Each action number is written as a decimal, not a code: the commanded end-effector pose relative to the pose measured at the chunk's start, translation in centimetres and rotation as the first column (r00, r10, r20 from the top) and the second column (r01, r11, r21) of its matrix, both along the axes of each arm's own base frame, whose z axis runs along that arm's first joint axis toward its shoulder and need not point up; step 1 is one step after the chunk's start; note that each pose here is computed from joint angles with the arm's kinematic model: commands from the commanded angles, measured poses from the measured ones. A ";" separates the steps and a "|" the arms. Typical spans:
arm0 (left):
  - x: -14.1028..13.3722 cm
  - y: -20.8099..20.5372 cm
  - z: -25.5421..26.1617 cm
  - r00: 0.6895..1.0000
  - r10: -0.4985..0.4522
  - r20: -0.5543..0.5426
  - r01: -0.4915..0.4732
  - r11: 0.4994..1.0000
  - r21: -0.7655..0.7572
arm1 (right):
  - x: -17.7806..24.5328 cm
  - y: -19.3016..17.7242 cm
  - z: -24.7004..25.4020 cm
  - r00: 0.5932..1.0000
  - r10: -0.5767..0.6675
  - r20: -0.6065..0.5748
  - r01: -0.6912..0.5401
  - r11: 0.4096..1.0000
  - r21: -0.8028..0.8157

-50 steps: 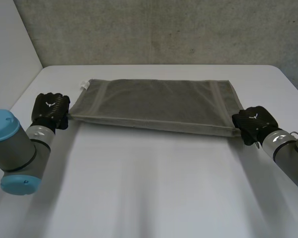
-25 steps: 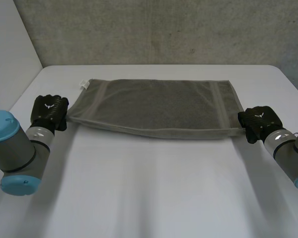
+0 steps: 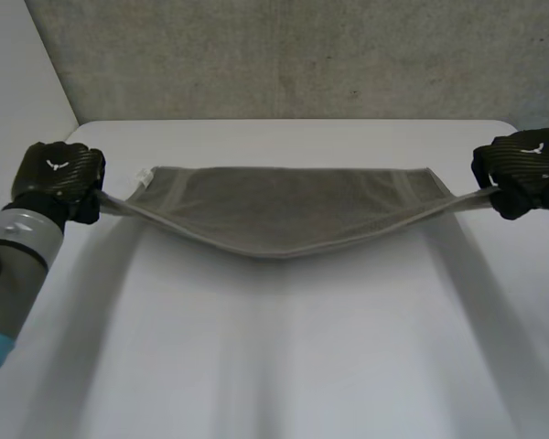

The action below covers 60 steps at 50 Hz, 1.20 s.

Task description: Fold the towel.

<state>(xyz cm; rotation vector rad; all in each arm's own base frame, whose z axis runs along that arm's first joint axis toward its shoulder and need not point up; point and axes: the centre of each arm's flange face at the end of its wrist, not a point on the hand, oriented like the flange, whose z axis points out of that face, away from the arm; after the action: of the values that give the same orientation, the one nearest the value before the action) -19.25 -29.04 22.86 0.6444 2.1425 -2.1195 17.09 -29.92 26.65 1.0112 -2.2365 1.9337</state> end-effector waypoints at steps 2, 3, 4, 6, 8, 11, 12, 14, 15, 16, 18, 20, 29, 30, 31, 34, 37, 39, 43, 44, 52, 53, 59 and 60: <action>1.2 3.1 2.5 1.000 -0.013 0.007 0.012 1.000 0.020 | -1.6 2.4 2.7 0.999 -0.005 -0.035 0.005 1.000 0.025; 1.5 3.5 2.8 1.000 -0.017 0.007 0.017 1.000 0.027 | -1.6 2.4 2.7 0.999 -0.005 -0.036 0.005 1.000 0.025; 1.5 3.5 2.8 1.000 -0.017 0.007 0.017 1.000 0.027 | -1.6 2.8 2.8 0.999 0.012 -0.051 -0.011 1.000 0.029; 1.6 3.9 3.1 0.999 -0.048 0.003 0.047 0.998 0.038 | -1.7 3.1 2.8 0.998 0.029 -0.064 -0.027 0.999 0.035; 1.6 3.8 3.1 0.998 -0.066 -0.001 0.066 0.997 0.040 | -1.6 3.2 2.7 0.996 0.047 -0.073 -0.044 0.998 0.040; 1.5 3.2 2.7 0.995 -0.098 -0.004 0.098 0.994 0.047 | -1.7 2.8 2.4 0.994 0.062 -0.085 -0.059 0.998 0.039; 1.5 3.2 2.7 0.995 -0.098 -0.004 0.098 0.994 0.047 | -1.7 2.3 2.0 0.994 0.068 -0.084 -0.064 0.997 0.051; 1.3 1.7 1.0 0.994 -0.108 -0.005 0.108 0.989 0.100 | -1.7 1.4 0.8 0.994 0.074 -0.083 -0.067 0.994 0.084; 1.3 1.6 1.0 0.994 -0.108 -0.005 0.108 0.989 0.100 | -1.6 0.3 -0.4 0.993 0.084 -0.087 -0.074 0.991 0.112; 1.3 0.5 0.0 0.995 -0.104 -0.005 0.103 0.986 0.132 | -1.6 0.3 -0.4 0.993 0.084 -0.087 -0.074 0.991 0.112; 1.1 -0.4 -0.8 0.994 -0.107 -0.006 0.106 0.982 0.158 | -1.7 -2.2 -2.1 0.992 0.084 -0.094 -0.070 0.986 0.148; 1.0 -1.5 -1.5 0.994 -0.106 -0.006 0.106 0.979 0.173 | -1.7 -3.2 -2.6 0.992 0.084 -0.097 -0.068 0.985 0.158; -0.3 -7.2 -4.6 0.992 -0.123 -0.011 0.123 0.972 0.199 | -0.1 -8.0 -5.3 0.991 0.080 -0.104 -0.062 0.984 0.165; -0.6 -8.1 -4.9 0.992 -0.128 -0.011 0.128 0.973 0.191 | -0.1 -8.0 -5.3 0.991 0.080 -0.105 -0.062 0.984 0.165; -0.6 -8.1 -4.9 0.992 -0.128 -0.011 0.128 0.973 0.191 | 0.3 -8.7 -5.6 0.992 0.069 -0.108 -0.052 0.987 0.154; -1.1 -10.2 -5.1 0.992 -0.124 -0.010 0.124 0.980 0.159 | 0.7 -10.4 -6.4 0.994 0.048 -0.100 -0.035 0.992 0.124; -1.8 -11.5 -5.4 0.992 -0.127 -0.009 0.127 0.983 0.136 | 1.2 -11.8 -7.1 0.995 0.038 -0.089 -0.031 0.996 0.086; -2.2 -12.0 -5.6 0.991 -0.134 -0.009 0.134 0.983 0.126 | 1.3 -12.3 -7.5 0.996 0.032 -0.085 -0.026 0.997 0.075; -3.1 -12.5 -5.8 0.988 -0.154 -0.013 0.154 0.982 0.110 | 1.8 -13.3 -8.5 0.996 -0.005 -0.087 0.010 0.998 0.067; -3.4 -12.7 -6.2 0.987 -0.162 -0.010 0.162 0.981 0.107 | 1.8 -13.3 -8.5 0.996 -0.005 -0.087 0.011 0.998 0.067; -4.5 -14.4 -7.4 0.985 -0.175 -0.007 0.175 0.984 0.042 | 2.8 -14.6 -9.7 0.997 -0.033 -0.067 0.034 0.999 0.018; -4.5 -14.4 -7.4 0.985 -0.175 -0.007 0.175 0.984 0.042 | 2.9 -14.8 -10.0 0.997 -0.034 -0.067 0.035 0.999 0.012; -5.1 -15.2 -8.7 0.985 -0.173 -0.009 0.173 0.984 0.040 | 2.9 -15.8 -11.2 0.996 -0.056 -0.071 0.056 0.998 -0.004; -5.1 -15.3 -8.7 0.986 -0.164 -0.011 0.164 0.986 0.038 | 2.9 -16.0 -11.4 0.994 -0.075 -0.077 0.075 0.997 -0.007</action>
<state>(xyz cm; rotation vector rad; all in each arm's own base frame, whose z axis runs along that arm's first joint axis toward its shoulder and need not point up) -24.15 -43.96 14.74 0.8672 2.2091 -2.1702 20.02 -45.16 16.20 1.0052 -2.2091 1.8523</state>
